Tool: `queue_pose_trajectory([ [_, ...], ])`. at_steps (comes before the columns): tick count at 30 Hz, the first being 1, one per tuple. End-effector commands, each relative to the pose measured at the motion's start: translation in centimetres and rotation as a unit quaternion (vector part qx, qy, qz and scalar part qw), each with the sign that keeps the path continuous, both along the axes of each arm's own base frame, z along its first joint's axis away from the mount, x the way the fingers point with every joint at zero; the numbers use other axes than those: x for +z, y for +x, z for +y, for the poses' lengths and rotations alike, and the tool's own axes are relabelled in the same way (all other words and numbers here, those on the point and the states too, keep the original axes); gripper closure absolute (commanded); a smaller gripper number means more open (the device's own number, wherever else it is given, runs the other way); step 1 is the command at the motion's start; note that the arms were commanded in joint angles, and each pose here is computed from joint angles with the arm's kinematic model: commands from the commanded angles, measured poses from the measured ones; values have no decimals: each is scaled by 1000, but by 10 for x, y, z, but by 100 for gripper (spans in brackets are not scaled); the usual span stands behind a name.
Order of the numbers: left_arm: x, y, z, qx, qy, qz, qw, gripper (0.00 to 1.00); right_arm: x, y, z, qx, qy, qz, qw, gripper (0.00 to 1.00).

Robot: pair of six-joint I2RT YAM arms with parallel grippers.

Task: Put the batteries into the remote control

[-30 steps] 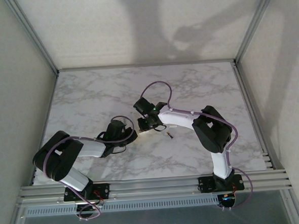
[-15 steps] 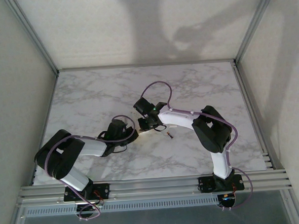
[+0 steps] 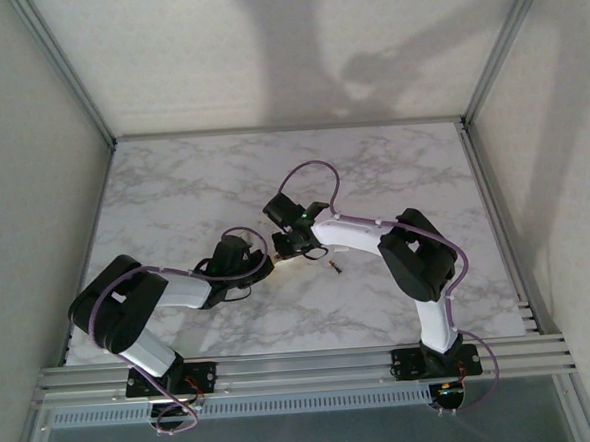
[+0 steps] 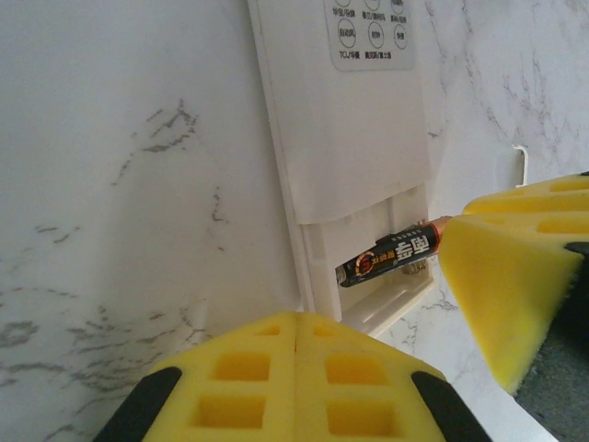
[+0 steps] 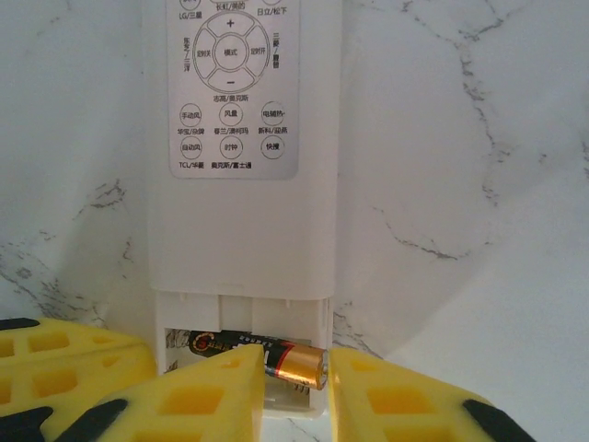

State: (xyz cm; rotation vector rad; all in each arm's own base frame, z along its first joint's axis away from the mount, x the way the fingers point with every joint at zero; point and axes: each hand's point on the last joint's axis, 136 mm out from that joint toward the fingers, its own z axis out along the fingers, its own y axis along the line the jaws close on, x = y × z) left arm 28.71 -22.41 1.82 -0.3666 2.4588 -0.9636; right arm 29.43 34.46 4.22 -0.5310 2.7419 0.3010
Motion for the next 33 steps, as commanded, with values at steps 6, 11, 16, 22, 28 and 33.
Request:
queue_pose_trajectory([
  [6,-3,-1,-6,-6,2,5,1000,100,-10,-14,15,2,18,28,999,76],
  [11,-4,-1,-7,-7,1,5,1000,100,-13,-20,25,2,36,42,998,76],
  [16,-3,0,-7,-8,1,5,1000,100,-16,-23,34,0,53,53,997,76],
  [22,-3,0,-7,-8,1,4,1000,100,-22,-26,40,1,62,66,996,76],
  [28,-4,0,-9,-10,0,5,1000,100,-22,-32,51,6,77,75,994,77],
  [33,-3,0,-9,-10,-1,5,1000,100,-21,-36,57,7,85,82,993,78],
])
